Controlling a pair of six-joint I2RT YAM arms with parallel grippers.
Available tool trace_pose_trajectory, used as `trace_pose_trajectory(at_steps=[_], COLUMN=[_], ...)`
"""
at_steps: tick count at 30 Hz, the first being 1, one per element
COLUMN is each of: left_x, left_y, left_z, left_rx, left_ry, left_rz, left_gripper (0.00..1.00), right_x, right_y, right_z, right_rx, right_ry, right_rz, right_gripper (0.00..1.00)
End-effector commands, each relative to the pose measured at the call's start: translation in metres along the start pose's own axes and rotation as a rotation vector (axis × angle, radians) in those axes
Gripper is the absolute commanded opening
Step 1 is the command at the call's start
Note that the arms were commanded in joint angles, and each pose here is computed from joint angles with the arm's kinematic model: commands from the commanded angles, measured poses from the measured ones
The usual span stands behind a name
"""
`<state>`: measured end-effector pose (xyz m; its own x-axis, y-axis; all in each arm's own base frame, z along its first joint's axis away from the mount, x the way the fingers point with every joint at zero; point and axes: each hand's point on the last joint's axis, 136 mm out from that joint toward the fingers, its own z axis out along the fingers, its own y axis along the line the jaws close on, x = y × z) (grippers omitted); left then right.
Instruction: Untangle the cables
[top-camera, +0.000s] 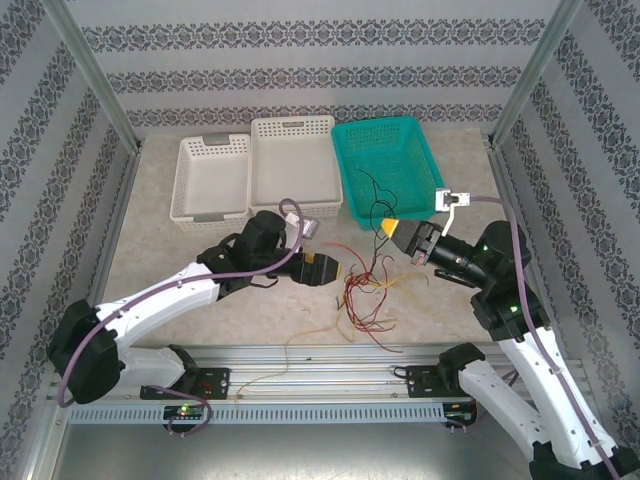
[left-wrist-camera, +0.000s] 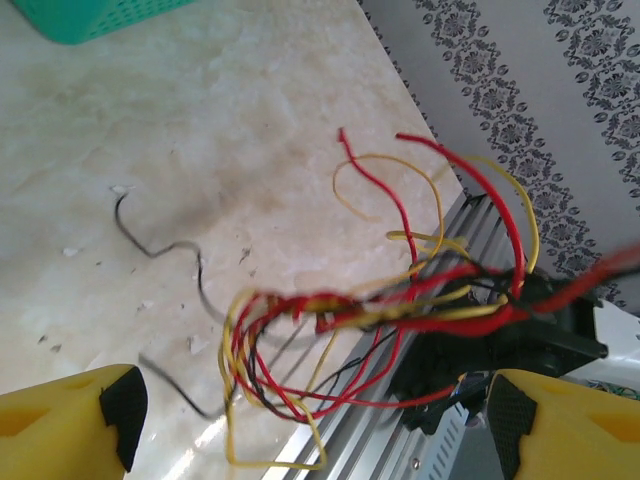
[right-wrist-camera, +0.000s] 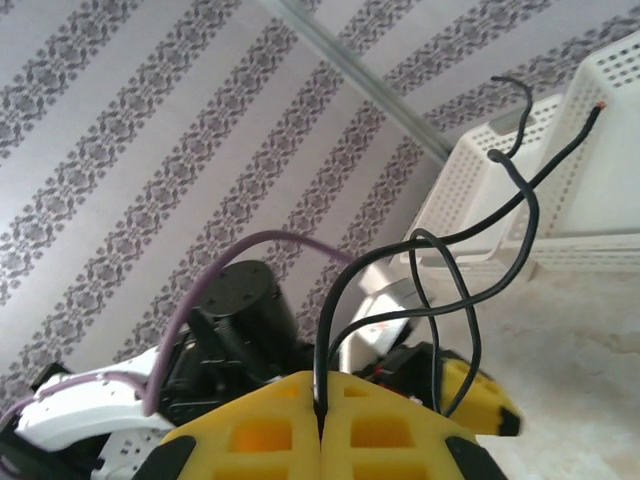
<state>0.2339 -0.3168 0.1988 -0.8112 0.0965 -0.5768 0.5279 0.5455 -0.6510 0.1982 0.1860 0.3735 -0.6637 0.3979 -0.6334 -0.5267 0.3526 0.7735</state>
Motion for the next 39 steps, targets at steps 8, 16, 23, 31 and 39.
trace_pose_trajectory(at_steps=[8, 16, 23, 31, 39], left_x=[-0.009, 0.002, 0.006, 0.025, 0.04], left_y=[-0.031, -0.028, -0.035, -0.039, -0.031], left_z=[0.044, 0.066, 0.076, 0.061, 0.063], left_rx=[0.181, 0.241, 0.339, 0.383, 0.375], left_ry=[-0.017, 0.022, 0.032, 0.04, 0.081], left_rz=[0.039, 0.011, -0.028, 0.004, 0.021], left_gripper=[0.91, 0.88, 0.78, 0.85, 0.84], right_x=[-0.005, -0.01, -0.014, -0.034, -0.041], right_y=[0.032, 0.021, 0.013, 0.003, 0.011], right_z=[0.017, 0.028, 0.041, 0.039, 0.045], right_rx=[-0.118, -0.074, -0.073, -0.02, -0.083], right_ry=[0.012, 0.005, 0.005, -0.043, -0.028], right_rz=[-0.065, -0.083, -0.076, -0.097, -0.065], right_gripper=[0.0, 0.0, 0.0, 0.0, 0.0])
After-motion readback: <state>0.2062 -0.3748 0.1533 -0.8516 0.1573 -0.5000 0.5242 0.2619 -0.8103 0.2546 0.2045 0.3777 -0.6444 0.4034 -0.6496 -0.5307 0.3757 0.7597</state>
